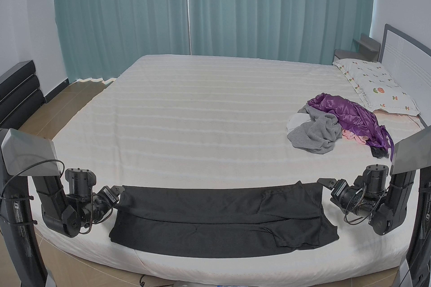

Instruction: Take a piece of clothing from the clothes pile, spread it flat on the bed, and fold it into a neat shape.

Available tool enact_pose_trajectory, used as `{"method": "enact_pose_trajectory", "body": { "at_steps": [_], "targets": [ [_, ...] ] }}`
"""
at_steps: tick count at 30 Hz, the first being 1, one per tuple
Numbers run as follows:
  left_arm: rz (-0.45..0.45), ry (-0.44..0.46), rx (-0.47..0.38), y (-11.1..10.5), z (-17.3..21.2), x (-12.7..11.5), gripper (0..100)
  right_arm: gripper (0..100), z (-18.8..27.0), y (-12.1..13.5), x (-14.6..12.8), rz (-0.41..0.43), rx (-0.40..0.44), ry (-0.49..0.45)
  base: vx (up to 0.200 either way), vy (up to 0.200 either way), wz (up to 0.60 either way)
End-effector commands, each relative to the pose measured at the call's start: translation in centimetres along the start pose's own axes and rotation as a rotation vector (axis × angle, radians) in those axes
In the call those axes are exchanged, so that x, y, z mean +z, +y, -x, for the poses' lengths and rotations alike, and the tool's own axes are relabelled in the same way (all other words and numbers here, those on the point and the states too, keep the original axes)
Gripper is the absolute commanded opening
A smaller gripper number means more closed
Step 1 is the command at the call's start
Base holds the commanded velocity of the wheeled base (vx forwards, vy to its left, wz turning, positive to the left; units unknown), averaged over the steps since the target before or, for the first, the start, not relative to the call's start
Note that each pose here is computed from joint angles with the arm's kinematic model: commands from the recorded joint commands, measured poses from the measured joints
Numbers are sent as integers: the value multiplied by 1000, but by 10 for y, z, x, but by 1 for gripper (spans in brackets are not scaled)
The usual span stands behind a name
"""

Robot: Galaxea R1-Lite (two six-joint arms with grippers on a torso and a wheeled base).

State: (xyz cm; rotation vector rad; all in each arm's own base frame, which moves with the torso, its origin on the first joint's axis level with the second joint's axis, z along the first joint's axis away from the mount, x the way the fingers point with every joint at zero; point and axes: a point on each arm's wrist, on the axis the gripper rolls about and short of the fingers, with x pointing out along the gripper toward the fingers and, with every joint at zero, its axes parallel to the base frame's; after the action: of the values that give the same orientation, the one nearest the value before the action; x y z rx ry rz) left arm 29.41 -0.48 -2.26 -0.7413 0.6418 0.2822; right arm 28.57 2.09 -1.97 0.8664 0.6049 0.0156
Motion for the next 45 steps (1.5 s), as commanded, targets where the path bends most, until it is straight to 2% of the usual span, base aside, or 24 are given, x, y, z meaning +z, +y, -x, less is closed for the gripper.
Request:
{"method": "enact_pose_trajectory", "body": {
  "at_steps": [1, 5, 19, 30, 31, 39, 45],
  "targets": [
    [-8, 6, -18, -5, 4, -3, 100, 100, 3, 3, -4, 7, 6, 13, -200, 0, 0],
    [-11, 7, -23, -6, 4, -3, 100, 100, 2, 2, -5, 4, 0, 20, -200, 0, 0],
    [-45, 26, -39, -15, 3, -13, 100, 100, -3, -1, -10, 5, -10, 37, 0, 0, 0],
    [-47, -1, -33, -18, -25, -14, 100, 100, -3, 3, -12, 14, 2, 40, 0, 0, 0],
    [-48, 0, -32, -18, -26, -15, 0, 100, -3, 4, -11, 15, 6, 37, 0, 0, 0],
    [-46, -56, -4, -21, -24, -10, 0, 100, -3, 18, -20, 50, -1, 13, 0, 0, 0],
    [-40, -92, -33, -29, -16, -2, 0, 100, -13, 27, -26, 66, -21, 25, 0, 0, 0]
  ]
}}
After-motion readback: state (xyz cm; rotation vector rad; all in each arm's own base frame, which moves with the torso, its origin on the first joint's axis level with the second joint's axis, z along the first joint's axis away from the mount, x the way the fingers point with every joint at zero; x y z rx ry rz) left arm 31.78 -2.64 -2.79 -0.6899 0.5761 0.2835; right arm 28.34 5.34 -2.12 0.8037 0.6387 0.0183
